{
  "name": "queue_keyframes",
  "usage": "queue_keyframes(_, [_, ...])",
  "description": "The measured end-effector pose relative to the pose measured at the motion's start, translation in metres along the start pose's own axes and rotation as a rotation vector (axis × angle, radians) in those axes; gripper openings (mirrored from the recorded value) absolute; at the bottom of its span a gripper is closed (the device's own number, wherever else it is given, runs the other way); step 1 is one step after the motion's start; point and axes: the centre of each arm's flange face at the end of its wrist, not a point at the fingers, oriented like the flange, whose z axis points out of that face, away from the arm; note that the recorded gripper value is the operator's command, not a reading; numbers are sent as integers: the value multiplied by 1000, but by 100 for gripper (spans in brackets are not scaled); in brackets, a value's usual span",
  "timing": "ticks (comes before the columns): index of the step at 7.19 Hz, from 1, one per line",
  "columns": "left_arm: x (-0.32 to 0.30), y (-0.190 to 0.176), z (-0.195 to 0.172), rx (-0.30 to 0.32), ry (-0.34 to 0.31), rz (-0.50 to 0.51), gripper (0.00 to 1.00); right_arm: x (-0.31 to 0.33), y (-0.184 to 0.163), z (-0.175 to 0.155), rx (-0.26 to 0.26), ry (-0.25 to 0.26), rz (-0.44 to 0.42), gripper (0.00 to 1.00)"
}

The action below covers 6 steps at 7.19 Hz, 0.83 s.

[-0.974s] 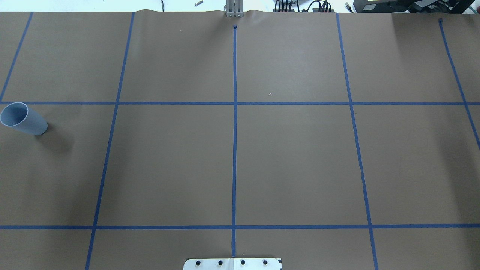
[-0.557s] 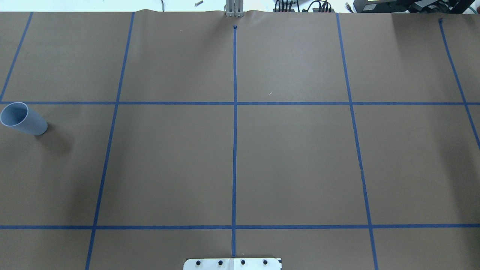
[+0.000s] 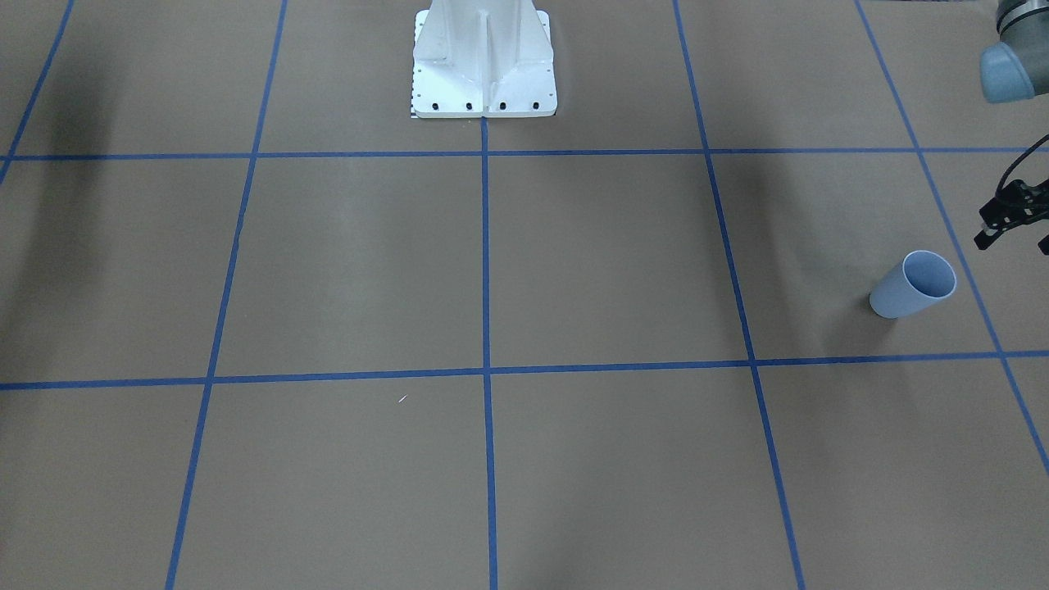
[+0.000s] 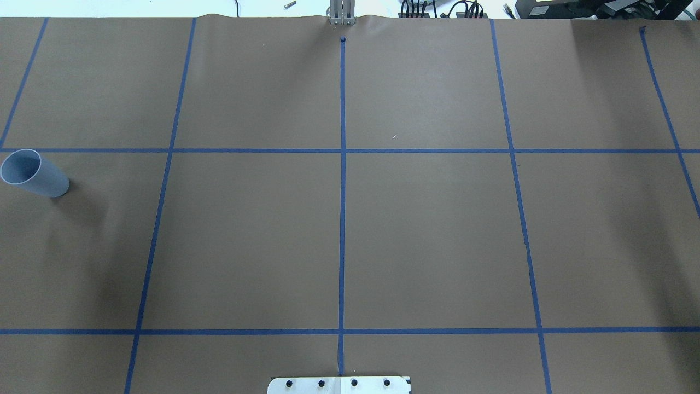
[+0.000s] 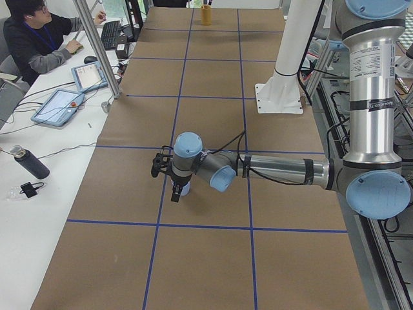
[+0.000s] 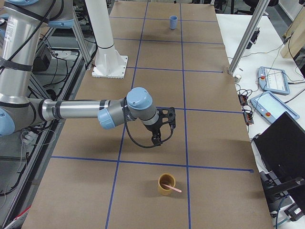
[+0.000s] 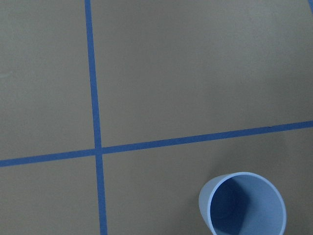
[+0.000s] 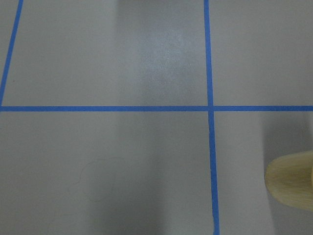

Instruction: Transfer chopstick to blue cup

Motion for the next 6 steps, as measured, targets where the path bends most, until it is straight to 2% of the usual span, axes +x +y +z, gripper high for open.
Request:
queue_keyframes(2, [-2,-2,24,-14,1,5,93,-2,1,2,-4,2,-3,100])
queue_keyframes(4, [8,-22,33,-9,15,16,90,-2,1,2,-2,1,-8,100])
queue_keyframes(5, [10,-27,37,-11,18,19,80,-2,1,3,2,0,-12,100])
queue_keyframes(6, [12,-27,46,-25,17,25,59,-1,1,3,4,0,-14,100])
